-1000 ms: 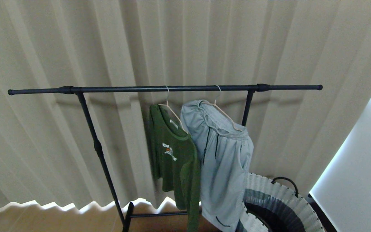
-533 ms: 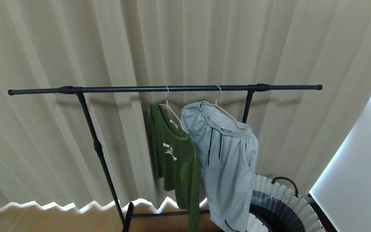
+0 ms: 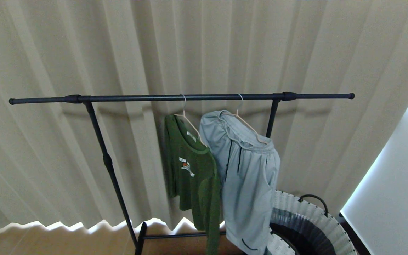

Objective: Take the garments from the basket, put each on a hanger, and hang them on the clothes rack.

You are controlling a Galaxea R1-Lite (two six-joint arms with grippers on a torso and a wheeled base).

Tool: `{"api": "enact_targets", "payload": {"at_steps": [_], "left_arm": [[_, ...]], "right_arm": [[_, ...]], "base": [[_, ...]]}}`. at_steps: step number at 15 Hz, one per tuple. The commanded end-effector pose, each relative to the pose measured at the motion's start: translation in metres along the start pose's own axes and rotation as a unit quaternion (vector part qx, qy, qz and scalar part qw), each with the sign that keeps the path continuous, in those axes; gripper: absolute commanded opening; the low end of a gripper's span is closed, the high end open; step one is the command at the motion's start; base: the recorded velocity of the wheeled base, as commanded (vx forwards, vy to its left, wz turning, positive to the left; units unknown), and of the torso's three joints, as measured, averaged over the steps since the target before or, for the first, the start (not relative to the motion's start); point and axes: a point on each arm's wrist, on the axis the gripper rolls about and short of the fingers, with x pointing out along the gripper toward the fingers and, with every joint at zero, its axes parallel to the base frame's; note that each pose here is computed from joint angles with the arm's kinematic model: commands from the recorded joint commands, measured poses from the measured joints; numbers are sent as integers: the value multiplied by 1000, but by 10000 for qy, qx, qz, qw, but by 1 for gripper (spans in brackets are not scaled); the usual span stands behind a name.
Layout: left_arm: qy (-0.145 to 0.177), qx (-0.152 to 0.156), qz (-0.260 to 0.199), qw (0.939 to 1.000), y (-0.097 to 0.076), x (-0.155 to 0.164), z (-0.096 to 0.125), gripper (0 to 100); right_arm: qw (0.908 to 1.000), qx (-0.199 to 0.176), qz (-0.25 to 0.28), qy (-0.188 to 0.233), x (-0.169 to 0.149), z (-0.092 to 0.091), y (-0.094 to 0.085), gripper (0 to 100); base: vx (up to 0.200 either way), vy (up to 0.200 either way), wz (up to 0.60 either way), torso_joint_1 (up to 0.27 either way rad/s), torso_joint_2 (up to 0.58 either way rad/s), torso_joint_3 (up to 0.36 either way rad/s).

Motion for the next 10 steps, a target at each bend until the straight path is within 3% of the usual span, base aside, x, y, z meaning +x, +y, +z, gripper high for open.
{"api": "enact_targets", "payload": {"at_steps": [1, 4, 7, 10], "left_arm": [[8, 1, 2, 10000, 0, 0, 0, 100], [1, 2, 2, 10000, 0, 0, 0, 100], [1, 2, 2, 10000, 0, 0, 0, 100], [-7, 3, 3, 10000, 0, 0, 0, 100]], "right_arm": [[9985, -11, 444, -323, -5, -1, -1, 100], [9985, -9, 311, -455, -8, -2, 0, 100], [9975, 507, -301, -389, -8, -2, -3, 100], [9973, 531, -316, -388, -8, -2, -3, 100]], "base": [[0, 0, 0, 0, 0, 0], [0, 0, 0, 0, 0, 0], [0, 0, 0, 0, 0, 0], [0, 0, 0, 0, 0, 0]]}}
